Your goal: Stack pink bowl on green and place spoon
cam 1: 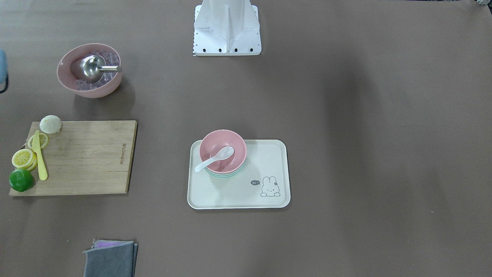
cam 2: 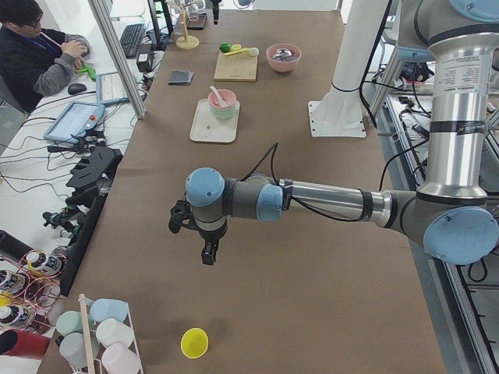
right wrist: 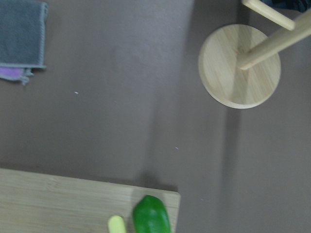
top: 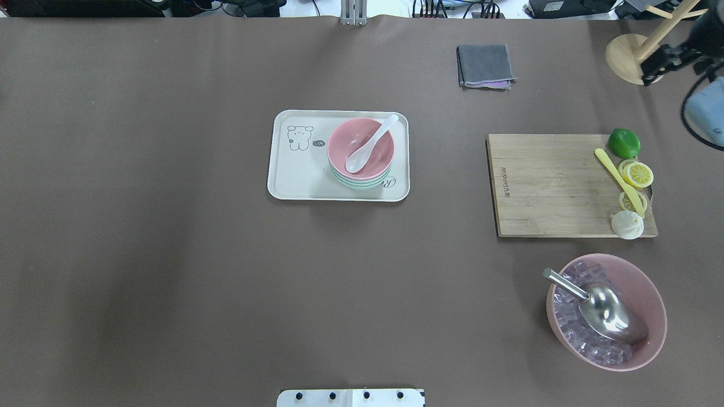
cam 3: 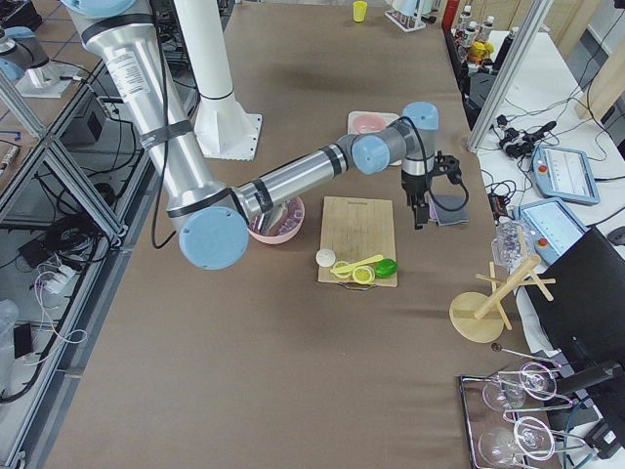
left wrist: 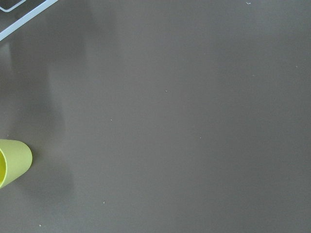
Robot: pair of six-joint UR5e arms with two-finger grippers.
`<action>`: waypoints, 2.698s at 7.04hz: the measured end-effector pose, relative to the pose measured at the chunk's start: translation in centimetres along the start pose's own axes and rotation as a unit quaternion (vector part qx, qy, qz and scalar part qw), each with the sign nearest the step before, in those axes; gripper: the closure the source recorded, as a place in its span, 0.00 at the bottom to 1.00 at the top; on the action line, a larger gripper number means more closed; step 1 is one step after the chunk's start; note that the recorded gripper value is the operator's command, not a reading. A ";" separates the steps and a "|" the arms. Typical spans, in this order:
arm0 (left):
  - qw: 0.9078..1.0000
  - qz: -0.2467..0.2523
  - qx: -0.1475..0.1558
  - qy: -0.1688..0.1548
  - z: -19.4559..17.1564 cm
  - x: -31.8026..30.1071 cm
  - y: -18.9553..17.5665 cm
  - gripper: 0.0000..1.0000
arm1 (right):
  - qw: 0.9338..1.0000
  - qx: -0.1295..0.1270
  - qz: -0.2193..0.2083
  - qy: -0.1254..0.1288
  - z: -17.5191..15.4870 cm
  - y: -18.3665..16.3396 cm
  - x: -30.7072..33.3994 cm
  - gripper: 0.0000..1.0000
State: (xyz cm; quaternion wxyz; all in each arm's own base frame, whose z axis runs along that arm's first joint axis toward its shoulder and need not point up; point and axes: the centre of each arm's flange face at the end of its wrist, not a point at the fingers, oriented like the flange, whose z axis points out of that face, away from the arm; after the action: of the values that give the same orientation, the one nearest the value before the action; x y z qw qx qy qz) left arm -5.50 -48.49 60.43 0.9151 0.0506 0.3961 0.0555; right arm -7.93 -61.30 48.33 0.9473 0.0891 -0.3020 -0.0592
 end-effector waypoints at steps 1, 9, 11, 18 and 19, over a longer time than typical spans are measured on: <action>1.000 0.001 0.001 0.000 -0.1 0.1 0.0 0.02 | 1.000 -0.017 -0.008 -0.003 0.8 3.9 6.3 0.00; 1.000 -0.013 -0.010 0.010 1.0 -0.7 0.2 0.02 | 0.997 -0.044 0.020 -0.052 6.6 23.1 18.1 0.00; 1.000 -0.018 -0.016 0.005 1.5 -1.3 0.5 0.02 | 0.994 -0.072 0.043 -0.073 5.8 20.7 17.1 0.00; 0.999 -0.024 -0.025 0.003 2.4 -2.2 2.3 0.02 | 0.992 -0.081 0.050 -0.077 4.7 19.8 16.2 0.00; 0.999 -0.025 -0.026 0.003 2.5 -2.2 2.4 0.02 | 0.992 -0.081 0.050 -0.077 4.7 19.8 16.2 0.00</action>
State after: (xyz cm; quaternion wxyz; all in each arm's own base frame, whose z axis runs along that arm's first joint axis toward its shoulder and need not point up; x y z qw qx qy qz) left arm -5.35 -46.50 64.06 0.9160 0.0168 0.3986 0.0428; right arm 3.60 -45.26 65.23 0.9272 -0.0083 -0.3720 -0.0427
